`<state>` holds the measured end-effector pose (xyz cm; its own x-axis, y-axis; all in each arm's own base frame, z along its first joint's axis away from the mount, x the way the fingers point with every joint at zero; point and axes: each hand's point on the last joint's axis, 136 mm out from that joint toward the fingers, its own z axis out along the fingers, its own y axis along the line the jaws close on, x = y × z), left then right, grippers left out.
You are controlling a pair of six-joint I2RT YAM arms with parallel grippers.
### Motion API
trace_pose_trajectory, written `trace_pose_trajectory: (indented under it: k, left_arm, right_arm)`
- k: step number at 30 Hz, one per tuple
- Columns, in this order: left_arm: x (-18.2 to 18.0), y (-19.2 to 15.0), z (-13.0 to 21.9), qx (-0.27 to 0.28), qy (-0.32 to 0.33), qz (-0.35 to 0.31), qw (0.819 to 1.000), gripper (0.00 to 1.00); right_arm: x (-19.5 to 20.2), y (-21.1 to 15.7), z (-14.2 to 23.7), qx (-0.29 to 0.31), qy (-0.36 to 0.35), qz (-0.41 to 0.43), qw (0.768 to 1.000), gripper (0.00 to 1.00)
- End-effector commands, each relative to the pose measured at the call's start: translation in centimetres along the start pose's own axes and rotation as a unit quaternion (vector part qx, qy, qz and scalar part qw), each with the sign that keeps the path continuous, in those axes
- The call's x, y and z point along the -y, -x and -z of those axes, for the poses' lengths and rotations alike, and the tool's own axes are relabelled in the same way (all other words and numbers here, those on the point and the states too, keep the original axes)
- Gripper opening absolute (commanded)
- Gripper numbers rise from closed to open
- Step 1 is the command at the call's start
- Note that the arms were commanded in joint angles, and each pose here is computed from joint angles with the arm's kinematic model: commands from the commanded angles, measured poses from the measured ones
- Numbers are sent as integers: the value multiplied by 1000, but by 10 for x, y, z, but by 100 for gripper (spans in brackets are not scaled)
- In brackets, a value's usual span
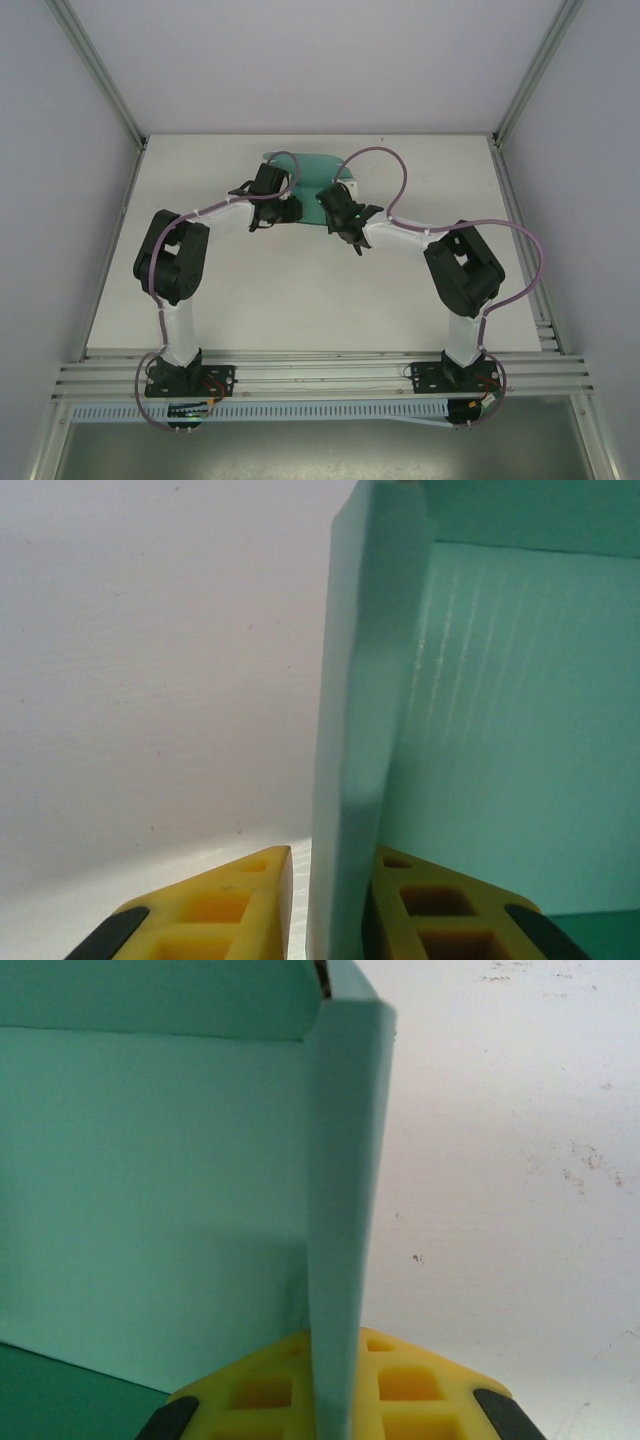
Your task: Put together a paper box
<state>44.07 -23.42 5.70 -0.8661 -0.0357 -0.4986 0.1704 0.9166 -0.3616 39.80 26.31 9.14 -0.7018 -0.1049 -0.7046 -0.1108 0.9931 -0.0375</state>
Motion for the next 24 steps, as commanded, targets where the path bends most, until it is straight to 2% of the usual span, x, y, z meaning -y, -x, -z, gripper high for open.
trace_pose_trajectory:
  k: [1,5,10,15,19,24]
  left_arm:
    - [-15,14,-6,13,32,5,999,24]
    - [-16,26,0,33,38,0,999,28]
    - [-21,33,9,42,47,1,998,24]
    - [-25,39,8,43,49,5,998,24]
    - [-19,45,9,50,29,11,998,28]
    - [-19,57,14,61,30,14,998,25]
  right_arm:
    - [-18,9,19,19,30,28,999,0]
    - [-16,9,18,17,24,29,999,0]
    - [-15,8,18,15,20,30,999,0]
    - [-16,6,18,13,22,31,999,0]
    - [-16,5,18,9,21,32,999,0]
    - [-16,6,19,13,24,30,999,0]
